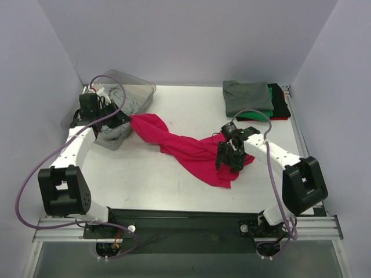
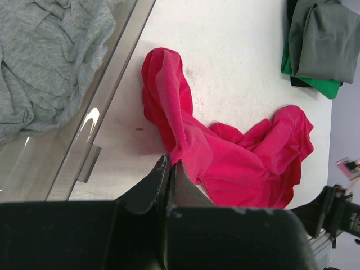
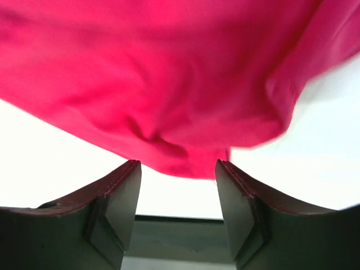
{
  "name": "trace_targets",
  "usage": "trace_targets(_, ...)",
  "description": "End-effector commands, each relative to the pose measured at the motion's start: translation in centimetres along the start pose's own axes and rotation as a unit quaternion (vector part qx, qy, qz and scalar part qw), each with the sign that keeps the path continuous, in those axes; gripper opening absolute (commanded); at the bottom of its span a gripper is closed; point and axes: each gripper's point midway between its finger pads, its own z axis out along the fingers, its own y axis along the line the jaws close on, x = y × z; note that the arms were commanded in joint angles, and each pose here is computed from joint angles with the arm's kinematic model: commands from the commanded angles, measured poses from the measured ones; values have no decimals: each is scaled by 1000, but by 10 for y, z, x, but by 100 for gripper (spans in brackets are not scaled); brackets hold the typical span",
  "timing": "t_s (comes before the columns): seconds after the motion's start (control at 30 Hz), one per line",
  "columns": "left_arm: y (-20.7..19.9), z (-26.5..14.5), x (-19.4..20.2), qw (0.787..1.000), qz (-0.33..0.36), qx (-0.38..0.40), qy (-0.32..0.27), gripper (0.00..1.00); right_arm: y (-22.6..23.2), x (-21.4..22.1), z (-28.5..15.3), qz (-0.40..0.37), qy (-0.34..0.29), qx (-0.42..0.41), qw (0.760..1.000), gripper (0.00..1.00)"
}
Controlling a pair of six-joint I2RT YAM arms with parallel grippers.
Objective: Fold and stack the t-shirts
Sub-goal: Flatten out the tshirt
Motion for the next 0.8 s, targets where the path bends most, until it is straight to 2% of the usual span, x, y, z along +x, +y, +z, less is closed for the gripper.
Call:
trace_targets(0.0,-10,-7,-13,1000,18,15,-15,0,-23,34,9,28,39,58,997,53)
trace_targets(0.23,-8,-8,-11,1000,23,11,-10,0,-36,47,15,30,50,79,995,43)
trace_targets(0.53,-6,-9,-11,1000,28,4,-8,0,-46,73,27,35,88,81,992,37)
trace_targets(0.77,-4,-8,-10,1000,27,1,-5,0,-44,72,34,38,86,75,993,34)
